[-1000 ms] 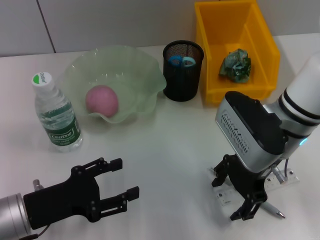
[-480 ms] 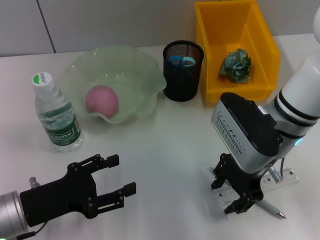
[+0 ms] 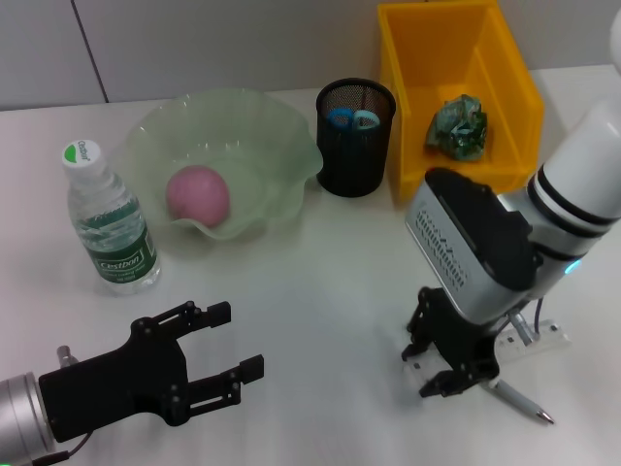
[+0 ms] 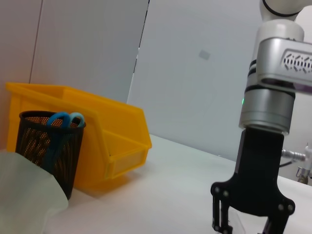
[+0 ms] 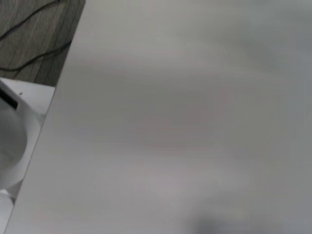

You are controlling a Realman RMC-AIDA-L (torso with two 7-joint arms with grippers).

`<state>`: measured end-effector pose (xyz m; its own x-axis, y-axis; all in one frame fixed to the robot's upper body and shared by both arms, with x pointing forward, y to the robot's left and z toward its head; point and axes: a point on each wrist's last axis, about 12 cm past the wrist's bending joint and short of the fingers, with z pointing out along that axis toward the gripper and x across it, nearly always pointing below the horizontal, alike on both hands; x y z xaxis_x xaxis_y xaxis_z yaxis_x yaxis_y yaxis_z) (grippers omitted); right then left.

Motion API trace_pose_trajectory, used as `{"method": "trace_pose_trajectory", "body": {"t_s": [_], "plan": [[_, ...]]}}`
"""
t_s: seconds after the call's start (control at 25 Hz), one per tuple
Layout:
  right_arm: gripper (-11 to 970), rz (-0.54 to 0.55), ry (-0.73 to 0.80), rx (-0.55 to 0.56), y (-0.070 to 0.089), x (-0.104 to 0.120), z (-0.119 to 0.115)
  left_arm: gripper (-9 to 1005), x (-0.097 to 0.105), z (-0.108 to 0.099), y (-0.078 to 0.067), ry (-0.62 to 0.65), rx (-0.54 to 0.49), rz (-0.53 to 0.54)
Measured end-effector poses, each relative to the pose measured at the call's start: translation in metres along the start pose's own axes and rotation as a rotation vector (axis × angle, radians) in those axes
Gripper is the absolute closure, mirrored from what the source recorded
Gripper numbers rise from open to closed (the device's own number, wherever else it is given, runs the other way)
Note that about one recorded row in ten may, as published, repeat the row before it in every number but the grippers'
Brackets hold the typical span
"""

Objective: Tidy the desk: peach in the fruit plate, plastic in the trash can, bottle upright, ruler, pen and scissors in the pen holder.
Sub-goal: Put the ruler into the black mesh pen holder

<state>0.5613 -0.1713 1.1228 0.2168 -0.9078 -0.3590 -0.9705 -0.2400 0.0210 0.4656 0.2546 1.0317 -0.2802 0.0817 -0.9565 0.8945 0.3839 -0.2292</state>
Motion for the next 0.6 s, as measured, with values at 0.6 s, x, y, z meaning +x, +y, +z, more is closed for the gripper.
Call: {"method": "trace_pose_trajectory", "body": {"t_s": [0.6], "plan": [[574, 0.221, -0.452, 0.357, -0.041, 0.007, -0.096, 201, -0.004, 0.003, 0.0, -0.031, -0.001, -0.009]]}}
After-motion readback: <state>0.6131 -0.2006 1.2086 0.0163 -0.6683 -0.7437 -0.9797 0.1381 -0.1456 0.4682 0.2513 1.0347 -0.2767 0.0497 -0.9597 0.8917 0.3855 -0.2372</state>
